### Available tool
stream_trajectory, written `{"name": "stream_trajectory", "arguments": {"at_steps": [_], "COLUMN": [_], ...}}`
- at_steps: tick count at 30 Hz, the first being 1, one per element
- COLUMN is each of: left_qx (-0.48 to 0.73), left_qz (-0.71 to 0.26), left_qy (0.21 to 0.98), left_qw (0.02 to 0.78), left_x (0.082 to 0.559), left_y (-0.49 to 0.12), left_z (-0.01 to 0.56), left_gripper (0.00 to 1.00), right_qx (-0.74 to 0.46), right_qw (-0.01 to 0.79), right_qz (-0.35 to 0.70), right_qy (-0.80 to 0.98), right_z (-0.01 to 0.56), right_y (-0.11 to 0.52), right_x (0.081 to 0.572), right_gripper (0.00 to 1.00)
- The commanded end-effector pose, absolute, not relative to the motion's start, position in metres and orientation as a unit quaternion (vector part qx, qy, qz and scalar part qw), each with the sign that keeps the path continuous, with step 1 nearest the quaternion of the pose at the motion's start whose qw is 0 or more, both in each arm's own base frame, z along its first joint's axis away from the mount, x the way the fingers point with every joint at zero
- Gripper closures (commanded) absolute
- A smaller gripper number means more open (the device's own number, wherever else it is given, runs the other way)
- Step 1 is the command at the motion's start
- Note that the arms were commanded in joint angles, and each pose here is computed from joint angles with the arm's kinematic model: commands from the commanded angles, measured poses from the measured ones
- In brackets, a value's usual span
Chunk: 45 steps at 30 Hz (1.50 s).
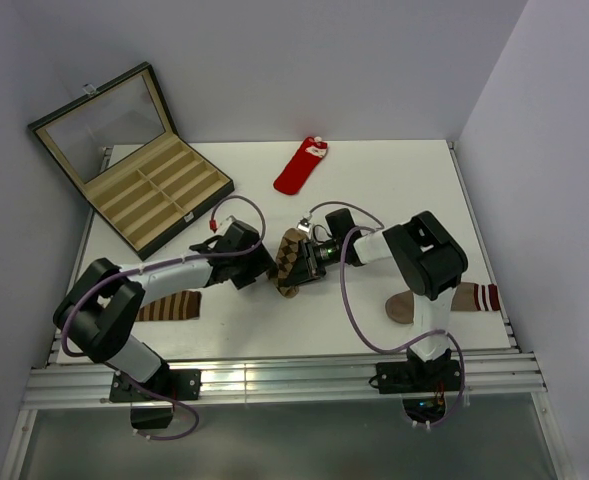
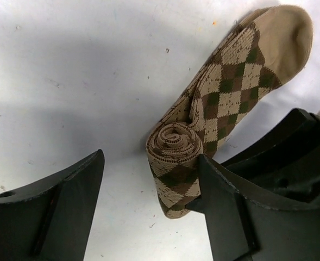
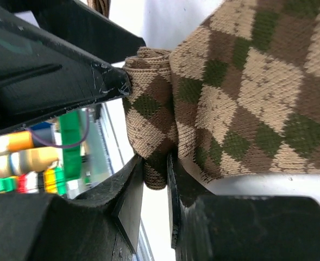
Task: Roll the socks
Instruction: Roll the sock at the center of the board.
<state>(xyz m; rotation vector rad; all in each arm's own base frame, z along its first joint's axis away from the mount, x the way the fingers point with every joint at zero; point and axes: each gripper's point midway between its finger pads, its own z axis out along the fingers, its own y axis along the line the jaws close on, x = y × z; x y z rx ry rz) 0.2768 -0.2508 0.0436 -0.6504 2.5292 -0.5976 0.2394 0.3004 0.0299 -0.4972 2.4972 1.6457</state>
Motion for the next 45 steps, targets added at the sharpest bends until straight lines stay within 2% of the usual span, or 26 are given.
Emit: {"name": "stream_trajectory", "arguments": {"at_steps": [1,6,9,12,15,16,19,20,22,24,27,30,31,35,45], "left_qx": [-0.240,-0.236,-0.237,-0.241,-0.244,-0.242,-0.233,-0.226,-0.219,-0.207,-0.190,-0.173,-0.169,-0.151,-0.148], "left_qz": [-0.241,-0.240,-0.228,-0.215,-0.205,-0.197,-0.195,-0.189,-0.187,-0.185,-0.183,-0.183,-0.181,-0.179,-0.178], "left_qy": [0.913,0.916,0.922,0.927,0.931,0.934,0.937,0.942,0.944,0.947,0.950,0.952,0.954,0.958,0.959], "left_qw": [0.224,0.218,0.205,0.192,0.180,0.173,0.170,0.164,0.162,0.164,0.168,0.172,0.170,0.166,0.164], "left_x": [0.273,0.271,0.268,0.264,0.262,0.259,0.261,0.259,0.262,0.264,0.267,0.271,0.271,0.274,0.281], "left_y": [-0.261,-0.266,-0.266,-0.264,-0.262,-0.262,-0.265,-0.265,-0.268,-0.269,-0.271,-0.274,-0.274,-0.278,-0.276], "left_z": [0.047,0.041,0.032,0.023,0.016,0.011,0.011,0.007,0.007,0.008,0.010,0.013,0.012,0.012,0.013], "left_gripper": [0.27,0.28,0.33,0.44,0.62,0.71,0.85,0.88,0.94,0.96,0.99,1.00,1.00,1.00,0.99], "right_qx": [-0.125,-0.119,-0.115,-0.113,-0.114,-0.117,-0.131,-0.148,-0.163,-0.186,-0.215,-0.243,-0.250,-0.291,-0.356], "right_qw": [0.021,0.014,0.015,0.018,0.030,0.038,0.064,0.084,0.118,0.150,0.247,0.322,0.357,0.413,0.437], "right_qz": [0.528,0.516,0.512,0.506,0.496,0.494,0.475,0.472,0.456,0.442,0.382,0.322,0.285,0.212,0.126], "right_qy": [0.840,0.848,0.851,0.855,0.860,0.861,0.868,0.865,0.867,0.865,0.864,0.857,0.854,0.836,0.816], "right_z": [0.015,0.007,0.004,0.002,0.002,0.006,0.008,0.016,0.027,0.035,0.058,0.070,0.075,0.081,0.062], "right_y": [0.296,0.295,0.295,0.294,0.293,0.292,0.290,0.291,0.289,0.290,0.282,0.276,0.275,0.278,0.297], "right_x": [0.239,0.240,0.242,0.244,0.247,0.249,0.253,0.254,0.257,0.256,0.267,0.275,0.277,0.275,0.260], "right_gripper": [1.00,1.00,1.00,1.00,1.00,1.00,0.98,0.95,0.77,0.62,0.51,0.44,0.44,0.41,0.40]}}
